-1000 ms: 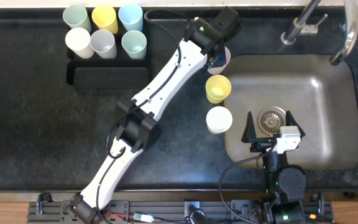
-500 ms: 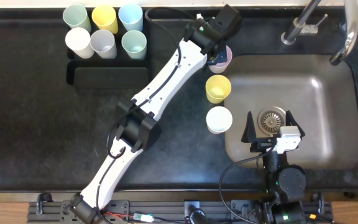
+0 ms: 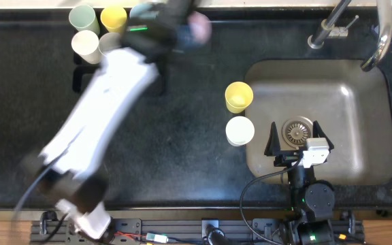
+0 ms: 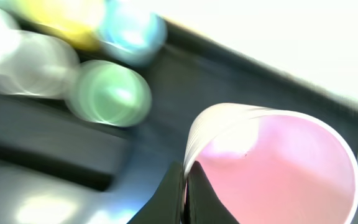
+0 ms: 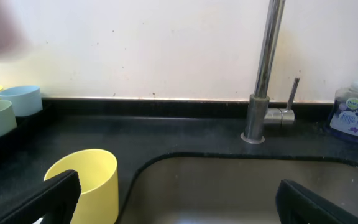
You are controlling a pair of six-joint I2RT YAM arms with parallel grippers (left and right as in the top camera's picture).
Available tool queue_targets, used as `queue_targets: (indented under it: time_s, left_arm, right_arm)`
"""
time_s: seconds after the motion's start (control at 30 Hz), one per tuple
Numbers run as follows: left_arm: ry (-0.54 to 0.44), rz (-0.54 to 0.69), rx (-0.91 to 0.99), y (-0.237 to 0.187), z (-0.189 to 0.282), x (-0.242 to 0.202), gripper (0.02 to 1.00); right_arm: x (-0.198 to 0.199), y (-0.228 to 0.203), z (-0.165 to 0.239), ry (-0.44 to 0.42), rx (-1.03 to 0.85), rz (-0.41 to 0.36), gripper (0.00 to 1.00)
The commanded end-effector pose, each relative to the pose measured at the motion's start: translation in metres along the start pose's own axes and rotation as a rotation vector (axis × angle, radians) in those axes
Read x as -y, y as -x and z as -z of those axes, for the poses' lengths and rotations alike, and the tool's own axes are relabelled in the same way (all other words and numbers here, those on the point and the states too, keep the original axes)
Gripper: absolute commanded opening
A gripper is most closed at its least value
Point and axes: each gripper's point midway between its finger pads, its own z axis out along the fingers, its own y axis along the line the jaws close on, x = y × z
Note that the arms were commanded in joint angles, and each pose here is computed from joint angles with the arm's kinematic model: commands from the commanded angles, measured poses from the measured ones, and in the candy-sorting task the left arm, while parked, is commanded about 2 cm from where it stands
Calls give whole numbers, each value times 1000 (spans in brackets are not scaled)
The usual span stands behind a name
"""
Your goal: Store Cups
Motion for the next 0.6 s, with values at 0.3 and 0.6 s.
queue_targets:
  time_s: [0.3,0.6]
  left_arm:
    - [428,834,57,-8,4,-198,36]
    - [522,953,-3,-23,-35,-246,36]
  right_arm:
    - [2,-4,0,-11,-1,3,996]
    - [2,-3,0,-11,0,3,998]
